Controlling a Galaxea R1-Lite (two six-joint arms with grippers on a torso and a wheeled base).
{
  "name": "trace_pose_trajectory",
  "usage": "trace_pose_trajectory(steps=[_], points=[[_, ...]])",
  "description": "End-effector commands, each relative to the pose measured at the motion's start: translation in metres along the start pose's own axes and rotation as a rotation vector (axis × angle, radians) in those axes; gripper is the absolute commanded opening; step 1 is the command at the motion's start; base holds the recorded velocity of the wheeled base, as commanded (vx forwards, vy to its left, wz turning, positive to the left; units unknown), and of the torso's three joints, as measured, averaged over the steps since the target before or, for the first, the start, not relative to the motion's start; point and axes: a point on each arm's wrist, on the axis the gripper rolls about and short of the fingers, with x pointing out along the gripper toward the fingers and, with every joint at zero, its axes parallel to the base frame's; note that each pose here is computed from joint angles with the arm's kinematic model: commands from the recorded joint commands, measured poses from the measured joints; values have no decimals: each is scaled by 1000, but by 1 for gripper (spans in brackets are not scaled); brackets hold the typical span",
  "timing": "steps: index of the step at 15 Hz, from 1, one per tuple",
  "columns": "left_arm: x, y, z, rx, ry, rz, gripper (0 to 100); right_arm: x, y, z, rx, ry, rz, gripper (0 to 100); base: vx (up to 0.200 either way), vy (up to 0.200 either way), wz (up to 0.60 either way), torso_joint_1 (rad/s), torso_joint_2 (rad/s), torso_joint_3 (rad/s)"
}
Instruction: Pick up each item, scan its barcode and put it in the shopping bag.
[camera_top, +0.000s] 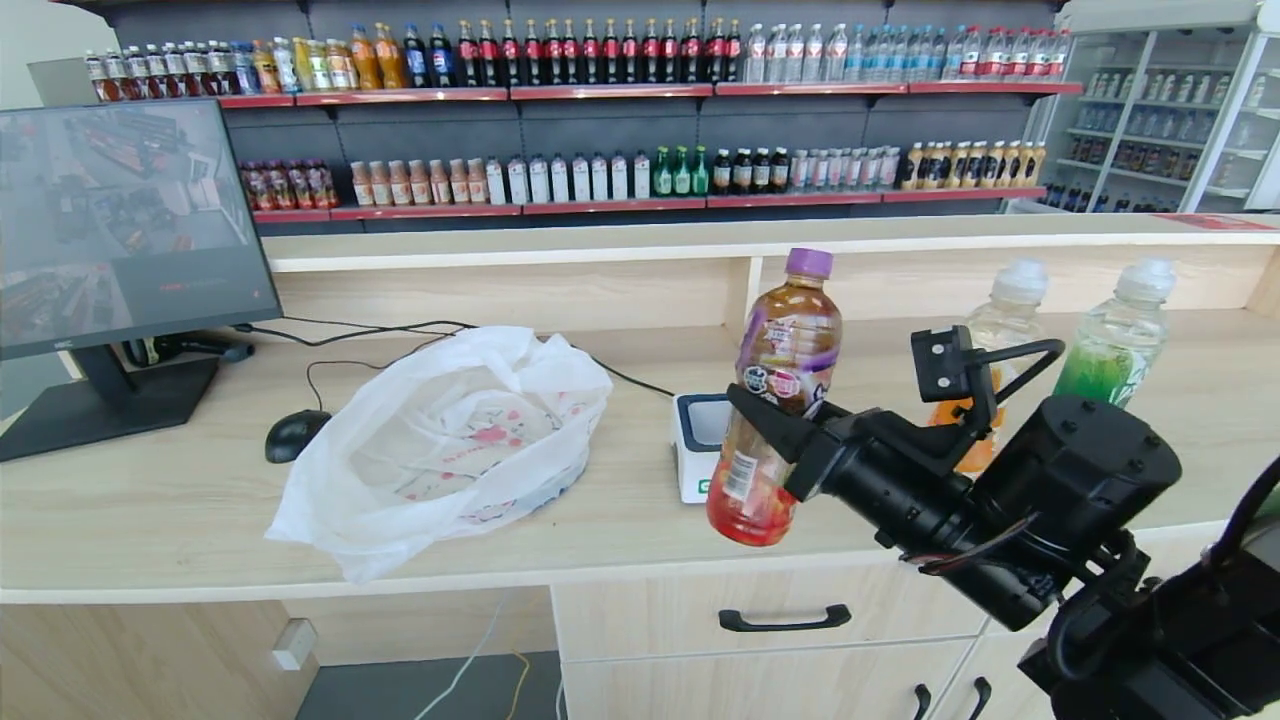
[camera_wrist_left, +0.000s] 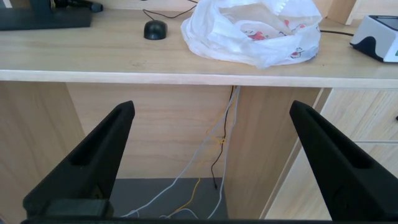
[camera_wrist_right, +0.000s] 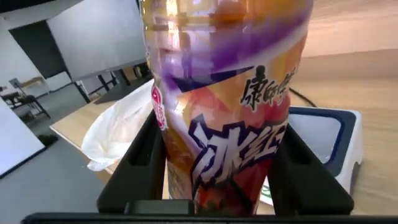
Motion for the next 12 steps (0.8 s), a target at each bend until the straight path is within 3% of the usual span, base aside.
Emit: trace_pose_trajectory(steps=[1, 7, 9, 12], points=[[0, 0, 0, 0, -1, 0, 100, 4, -4, 5, -66, -14, -15, 0, 0, 0, 0, 0, 0, 0], [0, 0, 0, 0, 1, 0, 100, -1, -31, 33, -206, -45, -135, 0, 0, 0, 0, 0, 0, 0], [0, 0, 0, 0, -1, 0, 100, -10, -51, 41, -332, -42, -215, 0, 0, 0, 0, 0, 0, 0], [0, 0, 0, 0, -1, 0, 100, -10, -51, 43, -399, -45, -246, 0, 0, 0, 0, 0, 0, 0]])
